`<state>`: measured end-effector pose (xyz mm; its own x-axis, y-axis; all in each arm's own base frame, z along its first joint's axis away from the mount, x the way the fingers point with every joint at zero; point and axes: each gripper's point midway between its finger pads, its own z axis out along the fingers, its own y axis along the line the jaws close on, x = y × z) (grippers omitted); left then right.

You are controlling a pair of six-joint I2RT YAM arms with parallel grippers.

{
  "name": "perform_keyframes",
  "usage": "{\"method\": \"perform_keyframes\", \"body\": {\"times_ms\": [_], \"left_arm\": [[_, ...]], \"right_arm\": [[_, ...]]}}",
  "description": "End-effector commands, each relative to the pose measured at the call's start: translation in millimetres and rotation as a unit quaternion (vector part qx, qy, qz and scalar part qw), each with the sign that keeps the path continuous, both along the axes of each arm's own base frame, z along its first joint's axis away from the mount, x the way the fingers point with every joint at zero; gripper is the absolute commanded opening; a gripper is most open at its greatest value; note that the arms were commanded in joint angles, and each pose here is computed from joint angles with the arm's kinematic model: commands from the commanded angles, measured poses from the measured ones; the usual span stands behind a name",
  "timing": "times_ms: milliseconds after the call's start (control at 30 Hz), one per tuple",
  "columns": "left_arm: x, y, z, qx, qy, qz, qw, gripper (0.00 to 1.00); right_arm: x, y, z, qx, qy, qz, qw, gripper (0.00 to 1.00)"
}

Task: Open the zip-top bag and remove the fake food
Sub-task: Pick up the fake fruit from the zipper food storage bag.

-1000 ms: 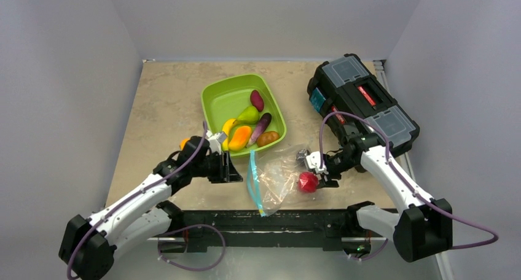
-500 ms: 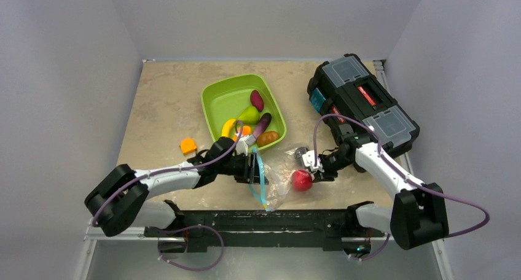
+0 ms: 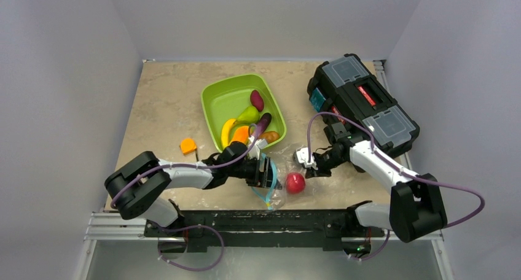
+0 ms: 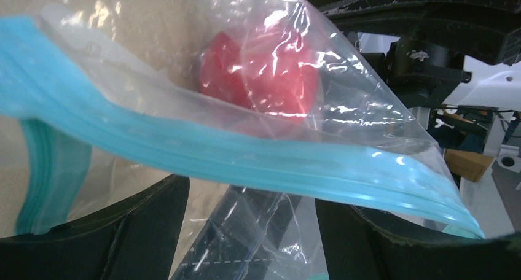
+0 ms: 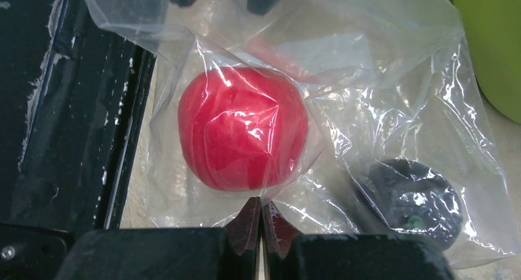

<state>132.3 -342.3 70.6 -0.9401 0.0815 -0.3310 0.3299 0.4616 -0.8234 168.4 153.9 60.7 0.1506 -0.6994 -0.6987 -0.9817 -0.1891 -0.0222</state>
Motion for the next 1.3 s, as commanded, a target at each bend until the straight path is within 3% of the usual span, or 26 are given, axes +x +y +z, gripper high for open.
{"method": "perform_keyframes", "body": {"times_ms": [0,233,333,567,733,867,1033,1133,1267], "left_arm": [[8,-25,26,-0.074,-0.023,-0.005,0.997,0.75],[7,-38,28,-0.124,-0.008,-0.008,0.992,0.77],[8,-36,32,-0.136,-0.010,0.000,0.991,0.73],[5,-29,41,-0.139,-0.017,0.004,0.990,0.58],[2,-33,50,-0.162,-0.014,-0.007,0.987,0.42],[1,-41,58,-0.185,-0.006,-0.022,0.983,0.30],[3,-44,59,-0.189,-0.004,-0.024,0.982,0.27],[5,-39,45,-0.141,-0.019,-0.021,0.990,0.25],[11,-30,30,-0.060,-0.045,-0.019,0.997,0.15]], "right_arm": [[5,16,14,0.043,0.005,-0.006,0.999,0.00],[3,17,14,0.043,0.014,-0.010,0.999,0.00],[5,17,19,0.045,0.014,-0.019,0.999,0.02],[-10,20,50,0.077,0.008,0.001,0.997,0.43],[-28,21,56,0.096,0.022,0.021,0.995,0.57],[-25,19,48,0.086,0.022,0.011,0.996,0.60],[-25,11,40,0.059,0.010,0.002,0.998,0.58],[-25,1,31,0.031,-0.001,-0.006,1.000,0.55],[-20,-8,17,0.000,-0.007,-0.020,1.000,0.49]]}}
